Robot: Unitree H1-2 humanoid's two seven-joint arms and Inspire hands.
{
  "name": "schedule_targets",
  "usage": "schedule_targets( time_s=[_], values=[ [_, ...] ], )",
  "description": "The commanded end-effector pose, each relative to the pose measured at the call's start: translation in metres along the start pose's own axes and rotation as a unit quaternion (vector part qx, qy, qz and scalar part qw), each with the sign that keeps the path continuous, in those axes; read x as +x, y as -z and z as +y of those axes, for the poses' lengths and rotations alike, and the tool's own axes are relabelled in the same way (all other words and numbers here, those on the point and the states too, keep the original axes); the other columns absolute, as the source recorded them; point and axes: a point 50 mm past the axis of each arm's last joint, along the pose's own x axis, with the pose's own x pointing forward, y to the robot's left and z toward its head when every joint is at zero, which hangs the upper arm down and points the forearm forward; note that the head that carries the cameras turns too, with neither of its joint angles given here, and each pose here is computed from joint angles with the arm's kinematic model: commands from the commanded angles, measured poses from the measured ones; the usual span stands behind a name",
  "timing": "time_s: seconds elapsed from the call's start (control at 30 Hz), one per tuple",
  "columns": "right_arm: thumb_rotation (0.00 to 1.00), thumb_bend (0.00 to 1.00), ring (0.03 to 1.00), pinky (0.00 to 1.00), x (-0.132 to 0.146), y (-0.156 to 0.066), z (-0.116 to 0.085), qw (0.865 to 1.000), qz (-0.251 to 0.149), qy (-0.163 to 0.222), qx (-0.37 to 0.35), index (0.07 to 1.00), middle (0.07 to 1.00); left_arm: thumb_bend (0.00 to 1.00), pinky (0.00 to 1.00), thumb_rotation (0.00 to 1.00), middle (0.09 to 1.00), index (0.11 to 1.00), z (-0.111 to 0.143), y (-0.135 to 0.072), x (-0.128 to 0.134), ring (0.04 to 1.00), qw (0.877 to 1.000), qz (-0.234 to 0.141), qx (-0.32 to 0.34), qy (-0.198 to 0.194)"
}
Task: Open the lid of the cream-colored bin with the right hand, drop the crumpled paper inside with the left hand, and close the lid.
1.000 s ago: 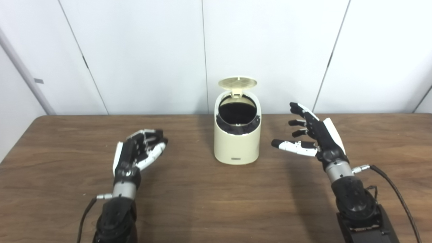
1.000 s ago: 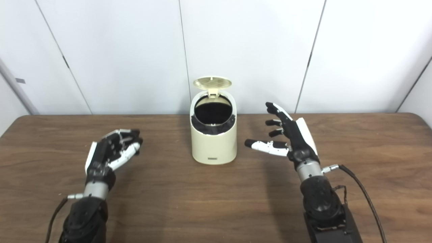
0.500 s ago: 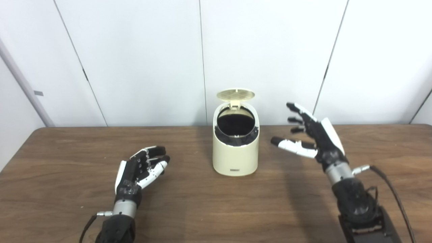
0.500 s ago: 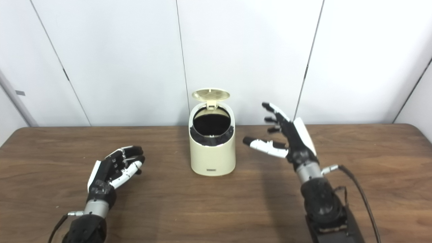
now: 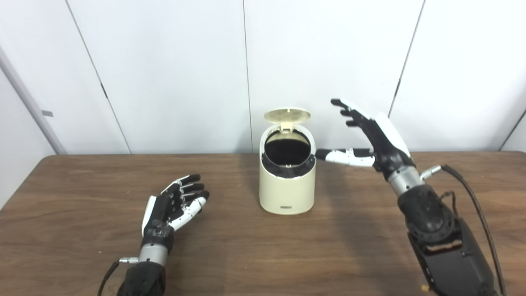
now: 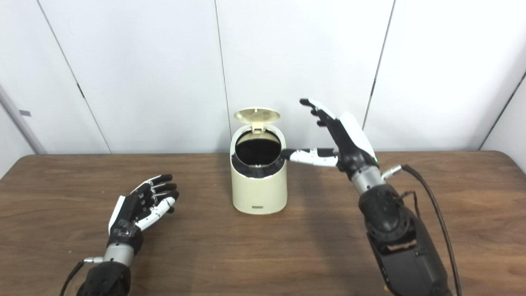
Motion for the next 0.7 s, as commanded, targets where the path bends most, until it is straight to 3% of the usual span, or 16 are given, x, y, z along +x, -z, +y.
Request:
schedule_targets(
  time_s=[0.0, 0.1, 0.27, 0.67],
  values=[
    [0.53, 0.74, 0.930, 0.84, 0.017, -0.023, -0.018, 0.999, -0.046, 0.005, -0.024, 0.929, 0.959, 0.59, 0.52, 0.23, 0.709, 0.748, 0.000, -0.013, 0.007, 0.655, 1.000, -0.031, 0.001, -0.005],
    [0.56, 0.71, 0.926, 0.81, 0.021, -0.024, -0.017, 0.998, -0.051, -0.009, -0.035, 0.938, 0.959, 0.60, 0.52, 0.23, 0.705, 0.746, 0.000, -0.012, 0.007, 0.651, 1.000, -0.031, -0.002, -0.006],
    [0.64, 0.68, 0.954, 0.86, 0.027, -0.028, -0.016, 0.997, -0.056, -0.022, -0.043, 0.952, 0.972, 0.58, 0.52, 0.22, 0.703, 0.746, 0.000, -0.013, 0.006, 0.649, 0.999, -0.031, -0.001, -0.008],
    [0.66, 0.69, 0.978, 0.92, 0.044, -0.043, -0.009, 0.992, -0.073, -0.062, -0.077, 0.943, 0.970, 0.59, 0.52, 0.23, 0.701, 0.737, -0.001, -0.014, 0.006, 0.655, 0.999, -0.033, 0.004, -0.010]
  ],
)
